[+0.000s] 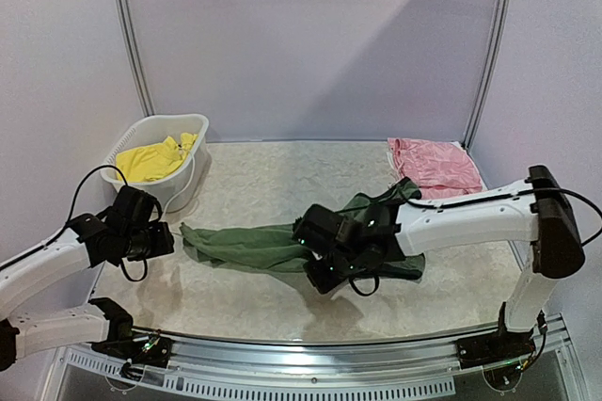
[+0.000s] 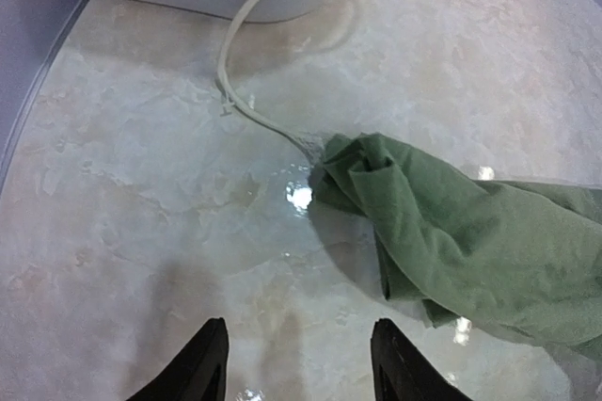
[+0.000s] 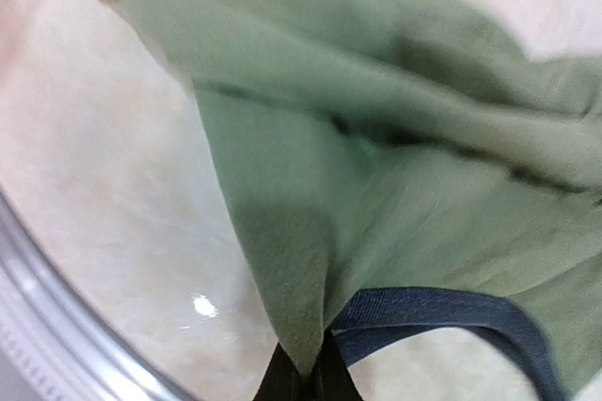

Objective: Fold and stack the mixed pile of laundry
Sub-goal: Flatten out the crumpled tank top at the center of the board.

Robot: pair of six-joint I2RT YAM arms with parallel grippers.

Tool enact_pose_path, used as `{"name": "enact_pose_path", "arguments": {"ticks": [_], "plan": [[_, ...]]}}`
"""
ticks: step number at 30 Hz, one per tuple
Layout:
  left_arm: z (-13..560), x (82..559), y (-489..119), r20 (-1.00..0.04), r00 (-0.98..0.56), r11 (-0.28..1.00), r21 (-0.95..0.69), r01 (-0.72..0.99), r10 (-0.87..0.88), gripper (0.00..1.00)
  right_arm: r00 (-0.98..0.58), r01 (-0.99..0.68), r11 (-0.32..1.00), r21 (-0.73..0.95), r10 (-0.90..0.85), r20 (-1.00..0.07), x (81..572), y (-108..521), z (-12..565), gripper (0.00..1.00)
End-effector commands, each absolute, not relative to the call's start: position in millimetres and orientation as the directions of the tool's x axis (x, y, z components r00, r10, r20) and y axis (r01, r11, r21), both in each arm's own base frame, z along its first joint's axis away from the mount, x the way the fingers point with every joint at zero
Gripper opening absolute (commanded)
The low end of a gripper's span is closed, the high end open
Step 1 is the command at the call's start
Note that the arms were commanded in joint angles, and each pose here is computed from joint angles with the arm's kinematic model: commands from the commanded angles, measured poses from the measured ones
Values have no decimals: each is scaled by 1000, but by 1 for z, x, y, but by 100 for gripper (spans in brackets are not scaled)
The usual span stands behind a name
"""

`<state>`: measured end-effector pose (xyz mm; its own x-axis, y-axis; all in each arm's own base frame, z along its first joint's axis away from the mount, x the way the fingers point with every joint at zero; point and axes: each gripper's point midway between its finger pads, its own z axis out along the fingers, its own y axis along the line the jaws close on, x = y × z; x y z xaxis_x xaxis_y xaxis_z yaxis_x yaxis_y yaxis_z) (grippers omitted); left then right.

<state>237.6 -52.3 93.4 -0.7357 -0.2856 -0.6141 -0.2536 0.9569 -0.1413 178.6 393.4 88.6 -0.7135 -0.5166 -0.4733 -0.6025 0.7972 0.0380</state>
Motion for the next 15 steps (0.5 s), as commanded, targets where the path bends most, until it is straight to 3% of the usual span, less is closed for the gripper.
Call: {"name": "enact_pose_path", "arguments": {"ticks": [1, 7, 15], "plan": [[88, 215, -68, -564, -780, 962, -179, -207, -273, 51, -616, -627, 778, 33, -470, -632, 190, 391, 194, 0], [77, 217, -78, -553, -799, 971, -176, -164, -236, 51, -578, -518, 855, 27, -327, -747, 242, 360, 265, 0], [69, 220, -101, -542, -819, 971, -226, -78, -192, 40, -610, -387, 921, 41, -222, -761, 295, 320, 277, 0]]}}
